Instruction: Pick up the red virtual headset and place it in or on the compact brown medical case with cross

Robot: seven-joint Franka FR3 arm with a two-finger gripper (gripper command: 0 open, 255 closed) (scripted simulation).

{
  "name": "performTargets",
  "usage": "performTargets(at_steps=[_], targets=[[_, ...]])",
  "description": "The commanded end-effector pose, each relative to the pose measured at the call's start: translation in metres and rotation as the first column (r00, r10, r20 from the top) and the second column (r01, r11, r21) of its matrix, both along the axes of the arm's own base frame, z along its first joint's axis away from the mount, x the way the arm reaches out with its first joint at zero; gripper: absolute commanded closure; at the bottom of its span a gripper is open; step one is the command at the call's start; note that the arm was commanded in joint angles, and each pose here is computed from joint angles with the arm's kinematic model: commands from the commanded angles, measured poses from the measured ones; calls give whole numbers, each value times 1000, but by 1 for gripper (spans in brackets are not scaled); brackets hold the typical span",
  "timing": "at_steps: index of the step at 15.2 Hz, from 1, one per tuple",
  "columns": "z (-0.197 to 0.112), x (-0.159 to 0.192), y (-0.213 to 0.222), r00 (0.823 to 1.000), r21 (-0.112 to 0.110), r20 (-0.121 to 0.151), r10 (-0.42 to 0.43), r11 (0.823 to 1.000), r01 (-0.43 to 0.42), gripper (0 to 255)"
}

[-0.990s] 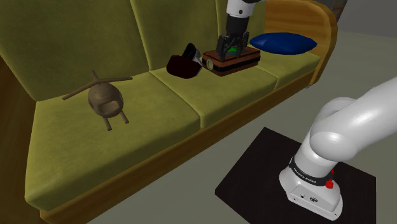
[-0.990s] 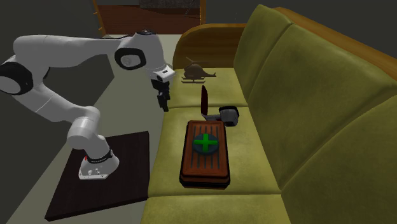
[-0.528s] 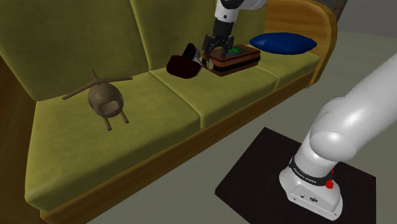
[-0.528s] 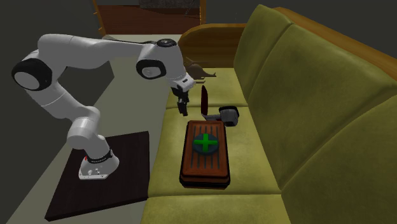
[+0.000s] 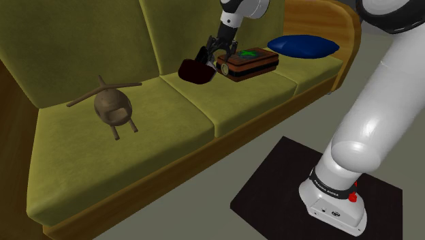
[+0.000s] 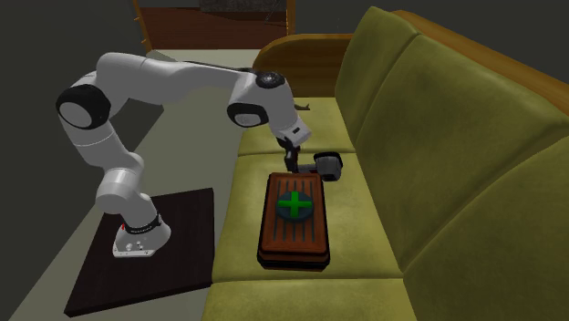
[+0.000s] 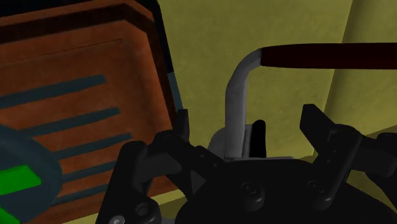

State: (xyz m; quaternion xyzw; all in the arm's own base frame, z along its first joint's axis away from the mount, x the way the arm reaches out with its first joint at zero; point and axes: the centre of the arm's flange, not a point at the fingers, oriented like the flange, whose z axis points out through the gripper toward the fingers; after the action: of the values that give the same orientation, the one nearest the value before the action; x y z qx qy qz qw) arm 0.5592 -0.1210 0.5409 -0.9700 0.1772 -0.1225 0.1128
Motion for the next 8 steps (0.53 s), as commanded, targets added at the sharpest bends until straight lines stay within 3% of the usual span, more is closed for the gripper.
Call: performTargets(at_steps=[1,8], targets=[[-8,12,-7,1000,14,11,-10,1000,10,0],[-40,22,0,1000,14,11,-10,1000,10,0]])
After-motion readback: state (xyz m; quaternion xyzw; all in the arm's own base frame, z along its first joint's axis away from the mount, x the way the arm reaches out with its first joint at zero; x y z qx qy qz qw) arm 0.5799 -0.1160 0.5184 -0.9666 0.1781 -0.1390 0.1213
